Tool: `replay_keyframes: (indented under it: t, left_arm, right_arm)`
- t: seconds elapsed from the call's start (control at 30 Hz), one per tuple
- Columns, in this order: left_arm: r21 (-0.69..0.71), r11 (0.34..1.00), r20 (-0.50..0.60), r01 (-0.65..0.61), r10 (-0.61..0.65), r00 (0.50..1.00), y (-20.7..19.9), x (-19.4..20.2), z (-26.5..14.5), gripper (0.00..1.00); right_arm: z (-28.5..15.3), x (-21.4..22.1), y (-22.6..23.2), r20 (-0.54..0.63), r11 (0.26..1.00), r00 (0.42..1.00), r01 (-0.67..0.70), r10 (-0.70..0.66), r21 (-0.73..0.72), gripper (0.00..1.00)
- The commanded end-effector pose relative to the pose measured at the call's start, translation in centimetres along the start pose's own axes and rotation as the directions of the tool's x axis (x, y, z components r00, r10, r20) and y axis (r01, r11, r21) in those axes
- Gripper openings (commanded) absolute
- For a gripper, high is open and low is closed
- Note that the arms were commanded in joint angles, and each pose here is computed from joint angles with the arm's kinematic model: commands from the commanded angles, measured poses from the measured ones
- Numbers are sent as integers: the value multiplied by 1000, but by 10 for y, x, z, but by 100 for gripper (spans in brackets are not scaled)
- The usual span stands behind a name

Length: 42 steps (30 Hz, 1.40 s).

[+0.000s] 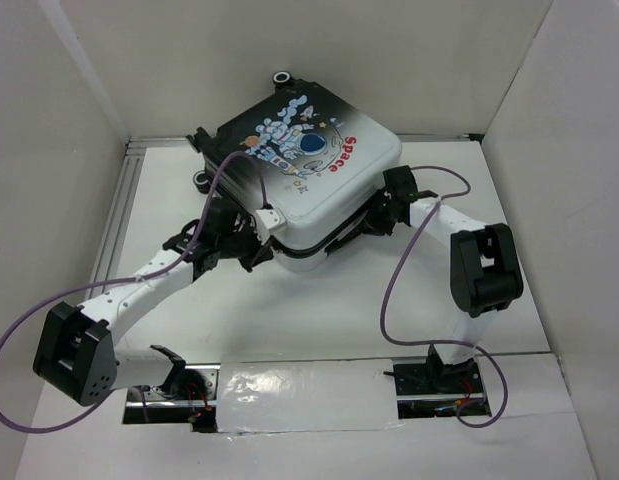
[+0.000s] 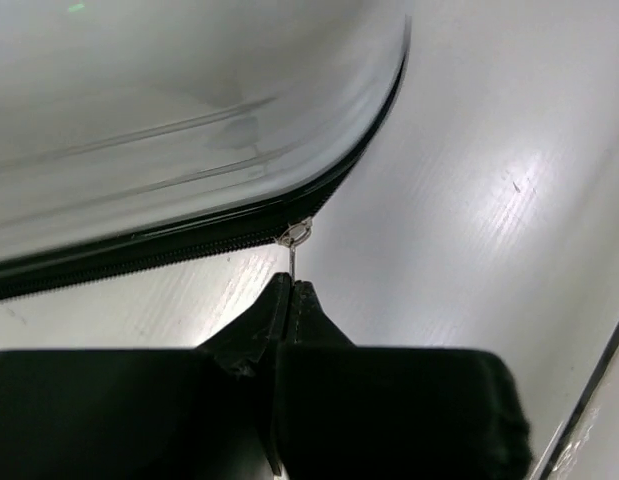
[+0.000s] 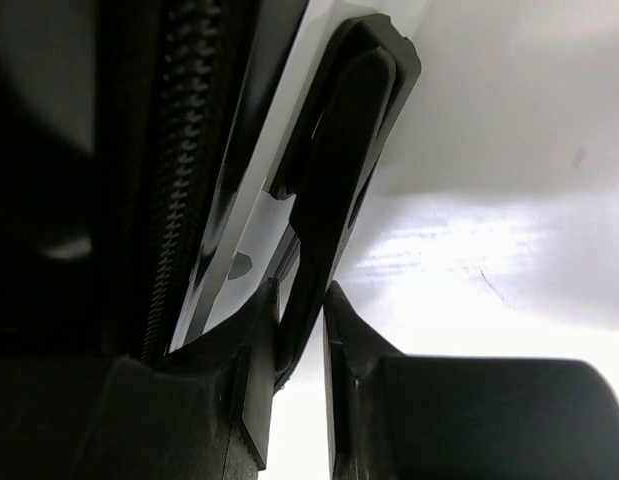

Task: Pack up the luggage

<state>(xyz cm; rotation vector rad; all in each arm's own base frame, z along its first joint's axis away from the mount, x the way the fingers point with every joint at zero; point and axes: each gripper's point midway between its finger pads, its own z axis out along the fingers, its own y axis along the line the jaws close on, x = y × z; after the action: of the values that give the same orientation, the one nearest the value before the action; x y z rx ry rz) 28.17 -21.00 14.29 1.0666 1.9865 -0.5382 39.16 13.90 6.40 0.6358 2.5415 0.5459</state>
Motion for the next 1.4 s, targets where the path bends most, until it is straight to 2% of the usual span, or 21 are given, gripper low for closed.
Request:
replay_keyframes:
  t: [0.0,0.2,0.33,0.47,0.63,0.73,0.87,1.0,1.23,1.37]
  left_arm:
    - [44,990,65,-131,128,990,16,-20,-24,0]
    - [128,985,145,-117,98,985,24,-25,-22,0]
    - [169,982,148,-81,56,987,24,-18,-15,0]
    - [81,996,135,-35,24,991,50,-2,-13,0]
    - [46,999,142,-11,4,990,67,-1,-15,0]
    - [76,997,136,1,-12,991,69,-1,-12,0]
    - [164,986,150,-11,-14,989,46,-3,-3,0]
    - [174,985,90,-5,-11,996,32,12,9,0]
    - [292,955,154,-49,4,988,-19,-8,22,0]
    - [334,940,146,-64,16,989,-39,-10,28,0]
  right_arm:
    - [7,-98,-27,285,982,943,136,-169,132,0]
    - [9,-99,-24,279,981,943,149,-179,124,0]
    - [14,-93,-30,263,980,948,147,-178,134,0]
    - [17,-94,-31,260,977,945,165,-196,139,0]
    - [17,-103,-27,265,977,944,169,-199,130,0]
    - [20,-102,-27,251,975,946,180,-207,128,0]
    - [25,-101,-29,242,975,948,179,-207,133,0]
    - [29,-95,-26,226,974,951,189,-214,125,0]
    - [40,-86,-14,204,977,957,187,-205,103,0]
    - [45,-85,-11,198,977,959,183,-202,110,0]
